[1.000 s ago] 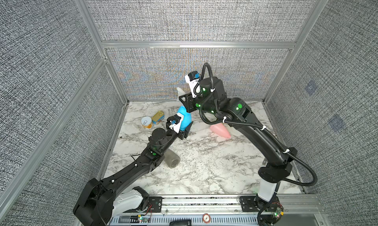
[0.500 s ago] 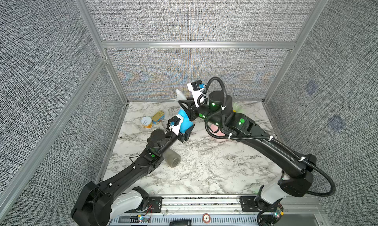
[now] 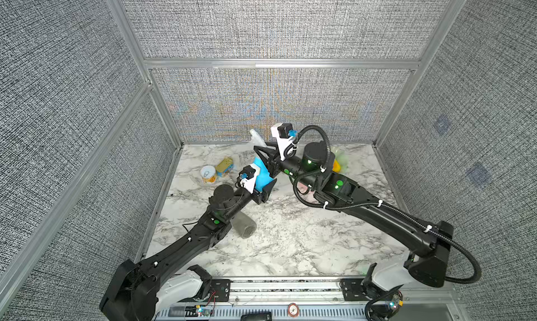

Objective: Attach spray nozzles to spray bottles
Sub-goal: Screw the spray nozzle on the spray bottle.

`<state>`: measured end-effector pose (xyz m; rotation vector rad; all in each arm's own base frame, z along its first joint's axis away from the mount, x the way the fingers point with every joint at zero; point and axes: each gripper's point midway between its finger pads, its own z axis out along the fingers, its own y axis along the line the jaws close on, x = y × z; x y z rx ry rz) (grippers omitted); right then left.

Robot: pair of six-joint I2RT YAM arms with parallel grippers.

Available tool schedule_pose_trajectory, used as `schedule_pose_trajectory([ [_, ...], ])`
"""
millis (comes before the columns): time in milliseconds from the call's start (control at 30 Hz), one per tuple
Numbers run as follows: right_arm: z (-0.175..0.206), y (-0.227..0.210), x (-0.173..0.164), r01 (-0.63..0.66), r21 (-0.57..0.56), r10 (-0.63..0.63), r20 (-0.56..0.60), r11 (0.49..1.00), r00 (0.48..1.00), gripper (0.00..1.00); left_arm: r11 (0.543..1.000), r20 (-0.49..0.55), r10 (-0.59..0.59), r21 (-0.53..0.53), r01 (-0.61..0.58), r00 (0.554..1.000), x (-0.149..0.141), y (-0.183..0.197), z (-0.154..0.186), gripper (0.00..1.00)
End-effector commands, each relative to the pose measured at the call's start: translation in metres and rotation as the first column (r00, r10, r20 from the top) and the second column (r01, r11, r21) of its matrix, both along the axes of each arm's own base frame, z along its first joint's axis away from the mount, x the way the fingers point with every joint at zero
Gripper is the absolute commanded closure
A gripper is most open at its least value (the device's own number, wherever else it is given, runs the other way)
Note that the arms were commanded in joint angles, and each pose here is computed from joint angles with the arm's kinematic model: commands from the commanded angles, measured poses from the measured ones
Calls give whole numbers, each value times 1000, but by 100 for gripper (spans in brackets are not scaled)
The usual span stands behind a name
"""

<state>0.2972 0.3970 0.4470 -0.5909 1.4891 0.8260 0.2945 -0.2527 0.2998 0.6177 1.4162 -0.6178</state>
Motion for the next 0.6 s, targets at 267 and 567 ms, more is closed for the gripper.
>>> schedule_pose_trajectory([
  [267,-83,6,18,335,-349,-405,-153,875,901,93,994,189,107,12,-111,976,15,9,45,33],
  [567,-92,26,14,434,-414,-515,-103,801,851,93,985,223,154,36,-166,963,20,15,43,33],
])
